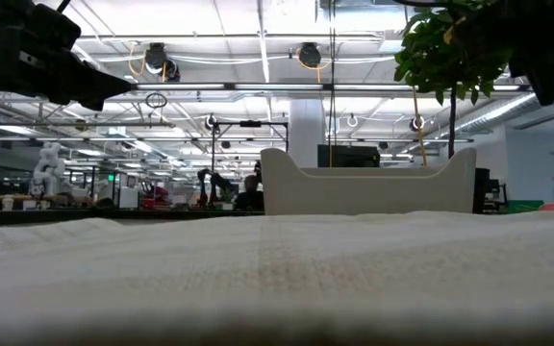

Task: Pick and placing Produce into tupperware
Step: Put the orange carrot into the gray bin

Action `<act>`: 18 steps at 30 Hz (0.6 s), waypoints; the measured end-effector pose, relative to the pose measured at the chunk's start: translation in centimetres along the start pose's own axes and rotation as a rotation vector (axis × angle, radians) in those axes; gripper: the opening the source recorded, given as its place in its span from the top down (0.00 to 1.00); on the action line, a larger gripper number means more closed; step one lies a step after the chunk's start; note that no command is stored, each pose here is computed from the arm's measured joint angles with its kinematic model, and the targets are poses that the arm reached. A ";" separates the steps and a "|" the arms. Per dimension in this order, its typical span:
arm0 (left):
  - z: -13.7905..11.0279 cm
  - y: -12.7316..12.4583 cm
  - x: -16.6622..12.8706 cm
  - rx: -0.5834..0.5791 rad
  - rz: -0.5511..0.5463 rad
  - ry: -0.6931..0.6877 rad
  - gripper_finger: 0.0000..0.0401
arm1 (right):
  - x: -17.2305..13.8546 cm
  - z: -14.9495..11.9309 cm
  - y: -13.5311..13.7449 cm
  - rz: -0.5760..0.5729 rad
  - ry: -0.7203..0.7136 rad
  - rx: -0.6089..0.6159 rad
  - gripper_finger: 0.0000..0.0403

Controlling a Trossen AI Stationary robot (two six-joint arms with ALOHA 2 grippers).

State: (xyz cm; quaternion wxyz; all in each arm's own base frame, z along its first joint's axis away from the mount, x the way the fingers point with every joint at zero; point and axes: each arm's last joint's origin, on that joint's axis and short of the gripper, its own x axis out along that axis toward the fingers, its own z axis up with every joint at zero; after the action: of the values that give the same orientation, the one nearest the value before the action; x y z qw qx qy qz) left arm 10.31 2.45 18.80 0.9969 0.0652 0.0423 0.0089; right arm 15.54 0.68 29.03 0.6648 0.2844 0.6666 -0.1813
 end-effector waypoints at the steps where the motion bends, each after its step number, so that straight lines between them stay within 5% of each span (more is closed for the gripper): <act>1: 0.0 0.0 0.0 0.000 0.000 0.000 0.94 | 0.0 0.0 0.0 -0.003 -0.002 -0.001 0.61; 9: 0.0 0.0 0.0 0.000 0.000 0.000 0.94 | 0.0 0.0 0.0 -0.005 -0.003 -0.023 0.46; 18: 0.0 0.0 0.0 0.000 0.000 0.000 0.94 | 1.0 0.4 0.2 0.016 -0.029 -0.037 0.43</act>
State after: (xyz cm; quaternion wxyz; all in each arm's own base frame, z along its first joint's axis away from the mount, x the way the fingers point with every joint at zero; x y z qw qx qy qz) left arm 10.31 2.45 18.81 0.9969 0.0653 0.0421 0.0090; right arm 16.02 0.68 28.05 0.6810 0.2749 0.6577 -0.1676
